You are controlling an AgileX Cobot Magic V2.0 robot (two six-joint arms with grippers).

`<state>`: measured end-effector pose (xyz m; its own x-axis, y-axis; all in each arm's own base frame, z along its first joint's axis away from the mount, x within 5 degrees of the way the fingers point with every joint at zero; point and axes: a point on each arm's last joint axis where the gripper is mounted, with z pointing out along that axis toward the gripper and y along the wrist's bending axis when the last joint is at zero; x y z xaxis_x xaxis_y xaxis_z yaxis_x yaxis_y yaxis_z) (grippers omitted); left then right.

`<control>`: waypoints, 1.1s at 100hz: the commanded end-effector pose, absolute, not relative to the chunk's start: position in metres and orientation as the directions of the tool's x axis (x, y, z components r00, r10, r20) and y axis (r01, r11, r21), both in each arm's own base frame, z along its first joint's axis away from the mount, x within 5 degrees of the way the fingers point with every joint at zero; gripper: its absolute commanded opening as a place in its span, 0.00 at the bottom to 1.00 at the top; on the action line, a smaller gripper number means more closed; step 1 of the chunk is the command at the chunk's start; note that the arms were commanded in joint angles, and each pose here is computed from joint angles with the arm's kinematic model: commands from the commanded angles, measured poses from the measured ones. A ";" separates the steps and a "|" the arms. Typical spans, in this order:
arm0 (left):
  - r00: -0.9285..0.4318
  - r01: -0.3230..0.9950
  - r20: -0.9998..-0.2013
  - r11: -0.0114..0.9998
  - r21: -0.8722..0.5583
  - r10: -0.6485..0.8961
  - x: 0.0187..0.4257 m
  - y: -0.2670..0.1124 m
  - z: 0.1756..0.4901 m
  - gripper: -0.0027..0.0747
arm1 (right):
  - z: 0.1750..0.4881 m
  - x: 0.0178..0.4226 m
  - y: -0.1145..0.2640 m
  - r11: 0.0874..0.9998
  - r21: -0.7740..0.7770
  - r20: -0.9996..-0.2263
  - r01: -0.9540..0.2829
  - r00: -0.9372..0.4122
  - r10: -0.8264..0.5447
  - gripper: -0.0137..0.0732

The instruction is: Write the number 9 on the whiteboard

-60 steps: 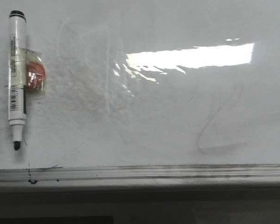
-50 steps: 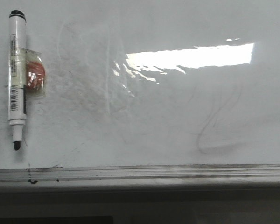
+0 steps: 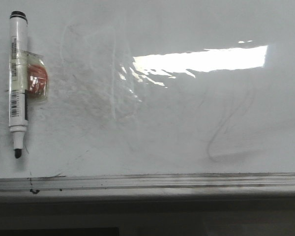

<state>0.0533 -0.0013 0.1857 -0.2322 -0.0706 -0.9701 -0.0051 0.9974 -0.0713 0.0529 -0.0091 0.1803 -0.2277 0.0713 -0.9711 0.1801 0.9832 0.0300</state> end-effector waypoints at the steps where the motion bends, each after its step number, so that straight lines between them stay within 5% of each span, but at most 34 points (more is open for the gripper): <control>1: -0.203 0.001 -0.976 0.997 -0.083 -0.081 0.053 -0.002 0.178 0.01 | 0.180 0.052 -0.009 0.982 0.027 -0.979 0.185 -0.196 0.064 0.08; 83: 0.008 0.011 -0.988 0.988 -0.157 -0.157 0.055 -0.001 0.197 0.01 | 0.201 0.054 -0.009 0.978 0.114 -0.993 0.173 0.044 0.108 0.08; 110: 0.035 0.019 -0.985 0.985 -0.170 -0.170 0.054 -0.001 0.220 0.01 | 0.233 0.048 -0.006 0.979 0.137 -0.991 0.148 0.029 0.134 0.08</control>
<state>0.0555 -0.0014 0.2042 -0.0416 -0.1553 -0.9870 0.0062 0.9878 -0.1556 0.0531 -0.0069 0.2030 -0.0855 0.1538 -0.9844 0.1620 0.9770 0.1386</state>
